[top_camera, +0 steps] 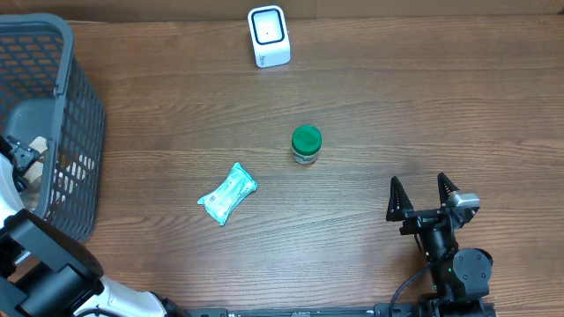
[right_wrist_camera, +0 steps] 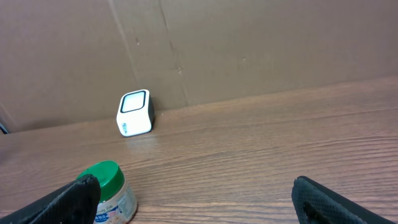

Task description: Scan the item barcode

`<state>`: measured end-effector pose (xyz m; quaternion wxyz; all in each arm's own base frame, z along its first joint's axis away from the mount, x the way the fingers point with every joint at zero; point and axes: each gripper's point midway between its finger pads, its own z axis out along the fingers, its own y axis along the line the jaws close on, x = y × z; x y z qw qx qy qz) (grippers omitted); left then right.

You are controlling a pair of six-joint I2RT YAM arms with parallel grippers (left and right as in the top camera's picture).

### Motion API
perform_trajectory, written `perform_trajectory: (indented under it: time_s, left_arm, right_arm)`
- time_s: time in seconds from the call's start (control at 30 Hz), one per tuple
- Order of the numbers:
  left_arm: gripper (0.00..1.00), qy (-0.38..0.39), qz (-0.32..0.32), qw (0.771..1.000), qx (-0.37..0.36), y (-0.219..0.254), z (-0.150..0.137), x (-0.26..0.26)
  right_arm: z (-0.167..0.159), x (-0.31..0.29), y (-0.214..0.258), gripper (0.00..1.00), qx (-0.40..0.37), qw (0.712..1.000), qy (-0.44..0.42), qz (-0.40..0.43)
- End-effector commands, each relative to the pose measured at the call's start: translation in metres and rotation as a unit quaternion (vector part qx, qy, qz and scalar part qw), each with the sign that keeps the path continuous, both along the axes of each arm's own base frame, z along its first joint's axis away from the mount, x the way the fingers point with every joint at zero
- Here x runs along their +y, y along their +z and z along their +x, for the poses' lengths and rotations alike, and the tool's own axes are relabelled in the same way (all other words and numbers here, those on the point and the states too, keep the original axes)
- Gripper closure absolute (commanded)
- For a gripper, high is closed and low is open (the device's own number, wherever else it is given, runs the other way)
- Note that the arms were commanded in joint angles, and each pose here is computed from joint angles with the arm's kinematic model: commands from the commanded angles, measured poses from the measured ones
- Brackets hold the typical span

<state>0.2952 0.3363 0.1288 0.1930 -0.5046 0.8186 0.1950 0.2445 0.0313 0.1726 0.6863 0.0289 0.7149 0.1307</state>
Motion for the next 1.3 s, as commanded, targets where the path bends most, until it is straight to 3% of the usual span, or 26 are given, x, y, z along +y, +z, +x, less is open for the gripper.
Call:
perform_trajectory:
  time_s: [0.0, 0.1, 0.3, 0.6, 0.7, 0.73, 1.03, 1.27]
  left_arm:
    - [0.24, -0.049, 0.022, 0.998, 0.039, -0.005, -0.001, 0.009]
    - [0.33, -0.07, 0.028, 0.996, 0.048, -0.01, 0.004, 0.013]
    - [0.38, -0.062, 0.003, 0.994, 0.089, -0.044, -0.003, 0.014]
    - [0.57, -0.052, -0.003, 0.992, 0.115, -0.077, -0.004, 0.021]
    - [0.83, -0.052, -0.005, 0.992, 0.116, -0.081, -0.004, 0.021]
    - [0.96, -0.052, -0.005, 0.992, 0.117, -0.081, -0.004, 0.021]
    - [0.96, -0.056, -0.018, 0.991, 0.123, -0.072, -0.006, 0.014]
    - [0.96, -0.059, 0.021, 0.997, 0.042, 0.002, 0.014, 0.006]
  right_arm:
    - [0.0, 0.001, -0.002, 0.0, -0.002, 1.0, 0.001, 0.001]
    - [0.0, 0.001, -0.002, 0.0, -0.002, 1.0, 0.001, 0.001]
    - [0.0, 0.001, -0.002, 0.0, -0.002, 1.0, 0.001, 0.001]
    - [0.0, 0.001, -0.002, 0.0, -0.002, 1.0, 0.001, 0.001]
    - [0.0, 0.001, -0.002, 0.0, -0.002, 1.0, 0.001, 0.001]
    - [0.0, 0.001, -0.002, 0.0, -0.002, 1.0, 0.001, 0.001]
    - [0.0, 0.001, -0.002, 0.0, -0.002, 1.0, 0.001, 0.001]
    - [0.0, 0.001, -0.002, 0.0, -0.002, 1.0, 0.001, 0.001]
